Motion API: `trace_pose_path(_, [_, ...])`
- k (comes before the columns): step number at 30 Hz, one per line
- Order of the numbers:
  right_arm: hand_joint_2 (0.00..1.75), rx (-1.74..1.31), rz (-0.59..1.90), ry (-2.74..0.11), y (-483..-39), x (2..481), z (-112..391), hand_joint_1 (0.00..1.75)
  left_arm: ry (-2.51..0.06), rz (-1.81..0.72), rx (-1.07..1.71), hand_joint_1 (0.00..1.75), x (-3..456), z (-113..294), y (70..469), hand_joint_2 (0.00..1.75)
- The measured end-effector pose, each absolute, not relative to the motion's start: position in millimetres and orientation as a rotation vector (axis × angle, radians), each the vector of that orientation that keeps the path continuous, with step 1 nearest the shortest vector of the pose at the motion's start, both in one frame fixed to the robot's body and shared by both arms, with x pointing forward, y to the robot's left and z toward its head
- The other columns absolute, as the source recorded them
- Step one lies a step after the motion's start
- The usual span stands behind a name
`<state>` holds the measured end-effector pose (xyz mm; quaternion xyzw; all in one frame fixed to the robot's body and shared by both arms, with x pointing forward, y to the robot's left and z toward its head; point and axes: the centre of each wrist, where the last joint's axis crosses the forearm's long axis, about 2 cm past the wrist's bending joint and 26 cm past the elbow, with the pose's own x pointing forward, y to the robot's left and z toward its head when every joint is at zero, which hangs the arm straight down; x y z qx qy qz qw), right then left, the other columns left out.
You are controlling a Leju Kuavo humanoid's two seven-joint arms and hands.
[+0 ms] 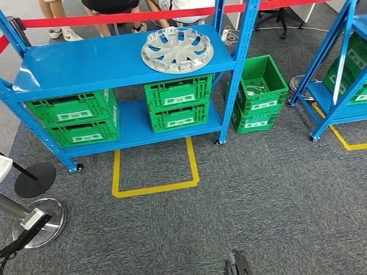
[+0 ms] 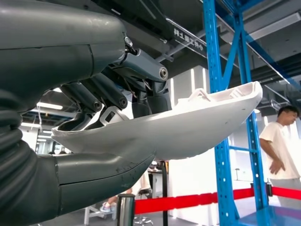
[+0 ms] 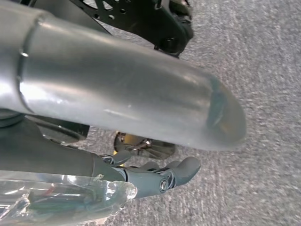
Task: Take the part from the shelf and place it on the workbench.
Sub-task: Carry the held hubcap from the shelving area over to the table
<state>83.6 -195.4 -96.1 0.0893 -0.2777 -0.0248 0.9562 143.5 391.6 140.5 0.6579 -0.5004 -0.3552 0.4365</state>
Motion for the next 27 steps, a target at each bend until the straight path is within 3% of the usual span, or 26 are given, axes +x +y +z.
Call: trace_pose_path(27, [0.00, 0.142, 0.035, -0.562, -195.9, 86.6, -95.6, 0.00, -1.216, -0.867, 1.639, 1.75, 143.0, 141.2, 395.6, 1.75])
